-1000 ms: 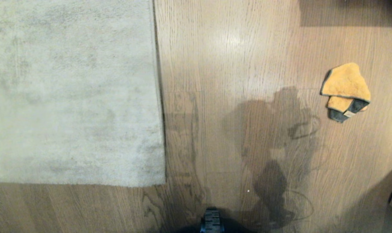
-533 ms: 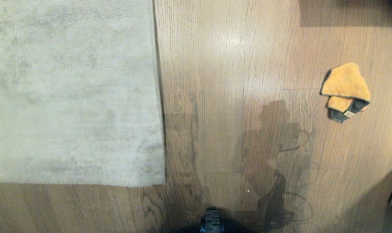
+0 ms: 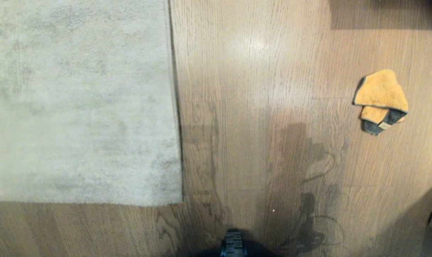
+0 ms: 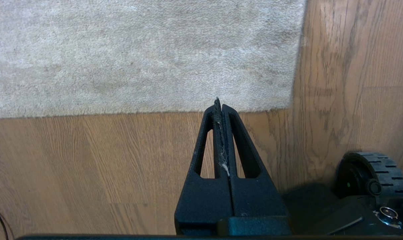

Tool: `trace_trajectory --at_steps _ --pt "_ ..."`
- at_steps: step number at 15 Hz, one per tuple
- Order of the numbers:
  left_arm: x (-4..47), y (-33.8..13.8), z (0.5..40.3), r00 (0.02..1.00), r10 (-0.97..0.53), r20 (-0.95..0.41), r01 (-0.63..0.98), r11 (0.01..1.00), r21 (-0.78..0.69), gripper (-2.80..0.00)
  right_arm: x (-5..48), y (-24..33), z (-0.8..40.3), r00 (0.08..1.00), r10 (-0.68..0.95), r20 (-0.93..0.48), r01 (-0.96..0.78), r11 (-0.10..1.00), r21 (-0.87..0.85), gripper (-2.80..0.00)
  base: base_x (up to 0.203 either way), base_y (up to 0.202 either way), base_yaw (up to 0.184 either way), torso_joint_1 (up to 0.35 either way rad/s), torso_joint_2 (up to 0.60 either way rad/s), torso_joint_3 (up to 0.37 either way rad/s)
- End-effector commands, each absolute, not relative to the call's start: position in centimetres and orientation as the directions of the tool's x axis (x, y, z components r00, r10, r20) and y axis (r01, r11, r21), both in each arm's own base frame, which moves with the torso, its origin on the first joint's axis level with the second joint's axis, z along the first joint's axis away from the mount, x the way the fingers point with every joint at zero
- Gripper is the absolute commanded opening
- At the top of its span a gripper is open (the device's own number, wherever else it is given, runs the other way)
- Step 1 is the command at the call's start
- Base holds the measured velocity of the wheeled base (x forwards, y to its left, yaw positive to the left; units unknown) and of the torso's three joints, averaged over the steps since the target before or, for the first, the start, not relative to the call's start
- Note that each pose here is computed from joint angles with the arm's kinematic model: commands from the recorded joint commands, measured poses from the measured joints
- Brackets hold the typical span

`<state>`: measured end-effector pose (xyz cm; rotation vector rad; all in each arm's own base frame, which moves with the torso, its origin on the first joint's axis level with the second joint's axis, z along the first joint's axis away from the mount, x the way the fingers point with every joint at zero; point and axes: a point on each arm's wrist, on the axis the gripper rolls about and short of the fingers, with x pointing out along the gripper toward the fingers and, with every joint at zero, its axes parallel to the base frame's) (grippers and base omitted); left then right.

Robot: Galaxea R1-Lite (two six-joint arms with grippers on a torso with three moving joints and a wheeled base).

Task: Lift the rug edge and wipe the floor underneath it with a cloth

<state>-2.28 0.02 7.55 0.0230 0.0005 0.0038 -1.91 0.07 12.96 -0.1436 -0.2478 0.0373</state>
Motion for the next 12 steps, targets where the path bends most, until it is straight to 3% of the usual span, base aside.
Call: trace_trajectory --at_steps 1,5,12 --pt "-2.3 0.0 7.5 1.000 0.005 0.000 -0.005 1.000 0.023 -2.80 -2.6 0.1 10.0 0.972 0.044 0.231 -0.002 0.984 -0.179 -2.80 0.000 0.000 0.000 0.000 0.00 0.000" --pt "-2.3 0.0 7.5 1.000 0.005 0.000 -0.005 1.000 0.023 -2.80 -2.3 0.2 7.6 0.997 0.083 0.004 -0.080 0.972 -0.219 -2.80 0.000 0.000 0.000 0.000 0.00 0.000" --pt "-2.3 0.0 7.5 1.000 0.005 0.000 -0.005 1.000 0.023 -2.80 -2.3 0.2 7.5 0.997 0.083 -0.006 -0.082 0.976 -0.199 -2.80 0.000 0.000 0.000 0.000 0.00 0.000"
